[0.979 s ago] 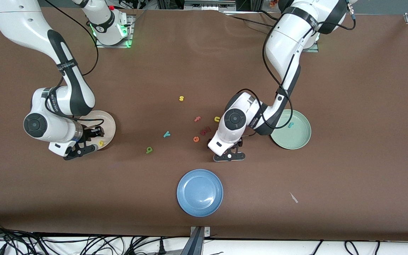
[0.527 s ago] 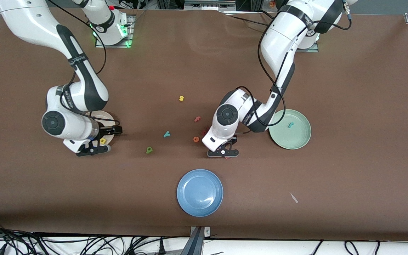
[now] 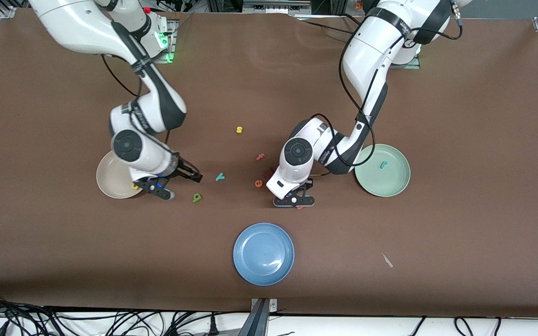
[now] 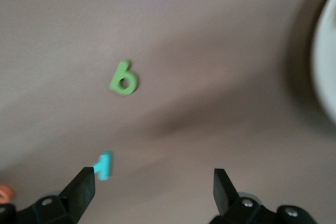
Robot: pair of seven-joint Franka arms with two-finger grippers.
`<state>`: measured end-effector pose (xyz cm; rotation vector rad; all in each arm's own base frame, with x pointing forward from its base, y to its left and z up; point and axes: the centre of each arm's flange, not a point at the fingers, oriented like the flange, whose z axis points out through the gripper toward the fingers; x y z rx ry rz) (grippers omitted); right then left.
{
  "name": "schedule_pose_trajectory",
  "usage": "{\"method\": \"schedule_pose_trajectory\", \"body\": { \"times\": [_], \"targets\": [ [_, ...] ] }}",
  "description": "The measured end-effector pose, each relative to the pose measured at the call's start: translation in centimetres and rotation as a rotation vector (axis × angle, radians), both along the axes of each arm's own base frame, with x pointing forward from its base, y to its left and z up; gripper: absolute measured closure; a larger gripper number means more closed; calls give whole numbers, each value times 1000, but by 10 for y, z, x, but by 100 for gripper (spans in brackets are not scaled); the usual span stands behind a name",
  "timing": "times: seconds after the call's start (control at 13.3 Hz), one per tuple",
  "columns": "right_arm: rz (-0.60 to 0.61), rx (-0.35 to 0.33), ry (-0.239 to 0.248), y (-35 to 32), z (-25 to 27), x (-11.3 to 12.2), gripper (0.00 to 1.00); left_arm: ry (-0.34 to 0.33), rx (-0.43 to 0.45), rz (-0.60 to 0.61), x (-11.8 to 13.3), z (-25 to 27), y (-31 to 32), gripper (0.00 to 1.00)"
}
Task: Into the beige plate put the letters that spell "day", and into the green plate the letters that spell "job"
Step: 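Grasp the blue o with the left gripper while the right gripper descends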
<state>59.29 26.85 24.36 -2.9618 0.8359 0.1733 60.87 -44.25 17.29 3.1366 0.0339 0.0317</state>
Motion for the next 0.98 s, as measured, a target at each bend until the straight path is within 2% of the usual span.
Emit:
{"method": "schedule_pose_trajectory", "body": {
  "times": [0.08,0.15,0.23,0.38,0.6,0.75,0.98],
  "targets": [
    [-69,2,-4,17,-7,-6,0,-3,2,-2,0,1,0,59],
    [-132,5,-6,31,-14,-9,0,-3,3,-3,0,2,0,72],
    [-182,8,-5,39,-19,-9,0,2,9,-4,0,2,1,75],
    [-237,16,-2,51,-28,-1,1,19,26,2,1,3,5,75],
    [-284,15,2,64,-38,3,1,105,100,23,3,26,23,75],
    [-313,15,-3,67,-45,3,1,172,151,45,3,66,41,75],
    [-337,-5,-6,71,-57,0,1,231,189,77,7,131,79,75]
  ]
}}
